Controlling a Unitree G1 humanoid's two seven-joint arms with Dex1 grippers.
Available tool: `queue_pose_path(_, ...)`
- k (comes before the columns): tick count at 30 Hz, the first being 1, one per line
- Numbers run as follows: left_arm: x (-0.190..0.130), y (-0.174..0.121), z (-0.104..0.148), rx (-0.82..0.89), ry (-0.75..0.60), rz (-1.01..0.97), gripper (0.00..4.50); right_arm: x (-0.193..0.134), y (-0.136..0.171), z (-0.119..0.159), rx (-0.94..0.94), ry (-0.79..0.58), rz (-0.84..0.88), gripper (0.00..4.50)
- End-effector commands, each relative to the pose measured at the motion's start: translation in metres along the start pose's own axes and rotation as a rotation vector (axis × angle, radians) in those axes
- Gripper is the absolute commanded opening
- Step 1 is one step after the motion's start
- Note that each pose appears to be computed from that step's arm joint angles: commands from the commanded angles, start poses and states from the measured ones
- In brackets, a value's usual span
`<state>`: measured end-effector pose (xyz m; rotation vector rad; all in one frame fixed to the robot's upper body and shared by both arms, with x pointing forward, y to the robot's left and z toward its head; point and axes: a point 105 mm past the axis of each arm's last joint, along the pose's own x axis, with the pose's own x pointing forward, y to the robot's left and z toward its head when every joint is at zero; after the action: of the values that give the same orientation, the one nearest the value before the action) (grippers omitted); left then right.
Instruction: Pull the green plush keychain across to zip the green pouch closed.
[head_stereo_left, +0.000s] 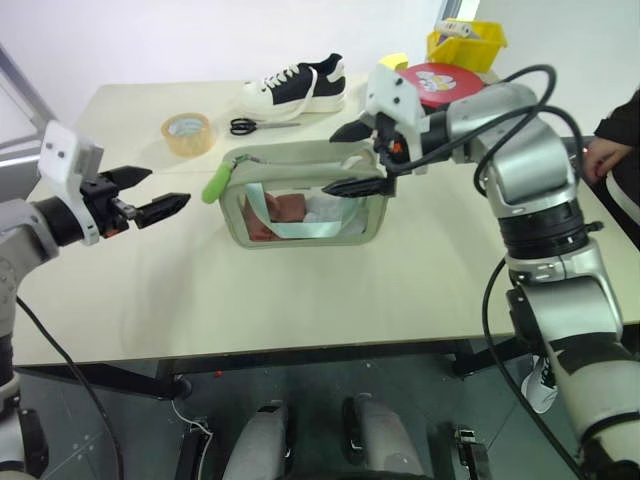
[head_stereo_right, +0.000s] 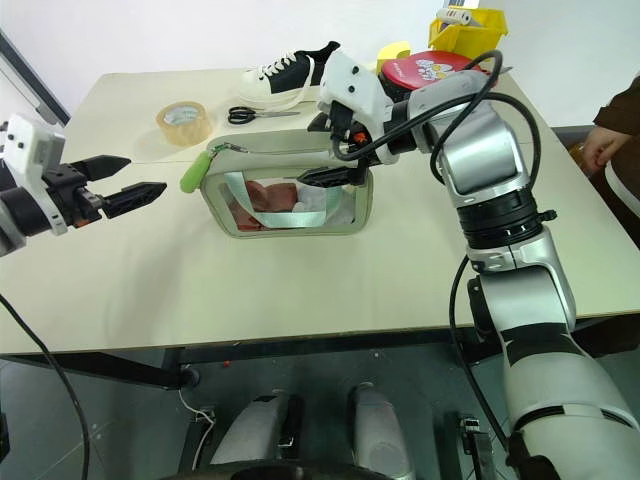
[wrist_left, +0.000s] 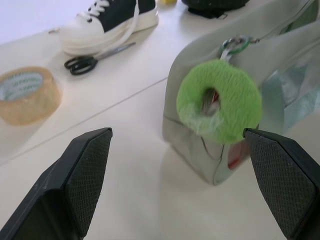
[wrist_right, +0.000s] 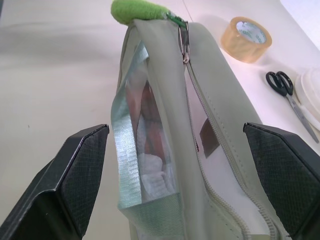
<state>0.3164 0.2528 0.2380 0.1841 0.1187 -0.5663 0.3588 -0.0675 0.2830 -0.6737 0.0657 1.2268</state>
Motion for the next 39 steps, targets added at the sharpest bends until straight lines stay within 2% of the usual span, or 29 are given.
queue_pose_path(1, 0.0, -0.005, 0.013, 0.044, -0.045, -0.017, 4.5, -0.026, 0.0, -0.012, -0.022, 0.034, -0.034, 4.47)
queue_pose_path(4, 0.001, -0.005, 0.015, 0.049, -0.048, -0.029, 4.5, -0.035, 0.002, -0.03, -0.013, 0.088, -0.055, 4.47)
queue_pose_path(10, 0.012, -0.01, 0.018, 0.055, -0.051, -0.071, 4.5, -0.036, 0.002, -0.038, 0.022, 0.092, -0.094, 4.47)
queue_pose_path(13, 0.022, -0.019, 0.017, 0.059, -0.054, -0.113, 4.5, -0.03, 0.002, -0.042, 0.038, 0.083, -0.105, 3.6)
queue_pose_path(19, 0.033, -0.025, 0.014, 0.064, -0.054, -0.141, 4.5, -0.022, 0.0, -0.047, 0.037, 0.081, -0.131, 0.44)
queue_pose_path(20, 0.034, -0.025, 0.013, 0.065, -0.054, -0.142, 4.5, -0.021, 0.0, -0.048, 0.031, 0.085, -0.136, 0.05)
queue_pose_path(35, 0.061, -0.023, 0.008, 0.085, -0.066, -0.134, 4.5, -0.017, 0.0, -0.046, 0.018, 0.071, -0.138, 0.05)
queue_pose_path(37, 0.062, -0.021, 0.013, 0.065, -0.093, -0.124, 3.97, -0.017, 0.0, -0.045, 0.017, 0.067, -0.142, 0.0)
queue_pose_path(39, 0.062, -0.02, 0.02, 0.041, -0.126, -0.119, 3.22, -0.017, -0.001, -0.045, 0.016, 0.064, -0.149, 0.0)
